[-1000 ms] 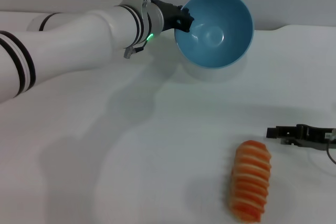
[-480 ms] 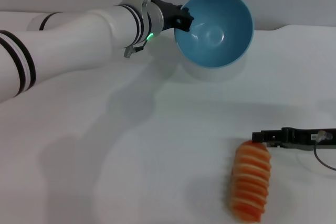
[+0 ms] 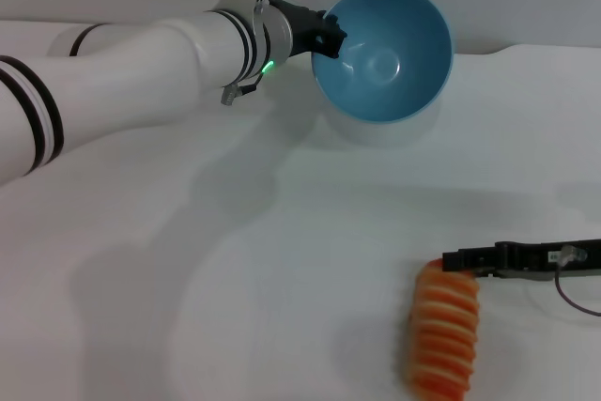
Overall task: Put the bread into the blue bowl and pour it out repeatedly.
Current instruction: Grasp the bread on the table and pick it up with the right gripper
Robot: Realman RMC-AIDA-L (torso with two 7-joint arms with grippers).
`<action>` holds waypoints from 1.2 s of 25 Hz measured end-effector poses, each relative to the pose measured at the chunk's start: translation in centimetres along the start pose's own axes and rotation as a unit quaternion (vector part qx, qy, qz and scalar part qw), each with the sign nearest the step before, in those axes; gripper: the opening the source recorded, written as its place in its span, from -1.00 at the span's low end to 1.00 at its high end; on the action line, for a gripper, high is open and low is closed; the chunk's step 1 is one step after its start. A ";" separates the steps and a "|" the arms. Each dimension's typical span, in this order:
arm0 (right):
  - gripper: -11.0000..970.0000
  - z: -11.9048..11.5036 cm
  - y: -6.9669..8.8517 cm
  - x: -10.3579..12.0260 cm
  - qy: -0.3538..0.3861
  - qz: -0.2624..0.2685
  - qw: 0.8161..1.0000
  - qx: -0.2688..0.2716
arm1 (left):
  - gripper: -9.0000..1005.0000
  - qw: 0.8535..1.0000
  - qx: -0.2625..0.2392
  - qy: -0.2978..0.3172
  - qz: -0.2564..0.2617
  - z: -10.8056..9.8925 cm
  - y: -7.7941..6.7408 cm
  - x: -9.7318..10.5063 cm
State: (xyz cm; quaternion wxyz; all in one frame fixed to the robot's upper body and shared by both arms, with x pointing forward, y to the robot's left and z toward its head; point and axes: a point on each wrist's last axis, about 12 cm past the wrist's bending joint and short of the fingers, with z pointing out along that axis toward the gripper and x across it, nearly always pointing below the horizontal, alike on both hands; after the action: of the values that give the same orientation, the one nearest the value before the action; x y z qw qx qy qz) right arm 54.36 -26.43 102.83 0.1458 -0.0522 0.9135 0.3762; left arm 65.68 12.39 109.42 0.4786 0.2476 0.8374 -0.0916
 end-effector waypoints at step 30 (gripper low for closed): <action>0.01 2.1 1.2 -0.8 0.023 -0.026 0.999 0.012 | -0.99 1.000 -0.001 -0.002 0.000 0.0 0.0 0.1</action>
State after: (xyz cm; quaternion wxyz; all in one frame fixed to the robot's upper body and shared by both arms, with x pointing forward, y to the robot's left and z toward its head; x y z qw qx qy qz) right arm 55.39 -24.11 102.44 0.1350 -0.0832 0.9192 0.3604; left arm 65.61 12.41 109.34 0.4802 0.2470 0.8367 -0.0914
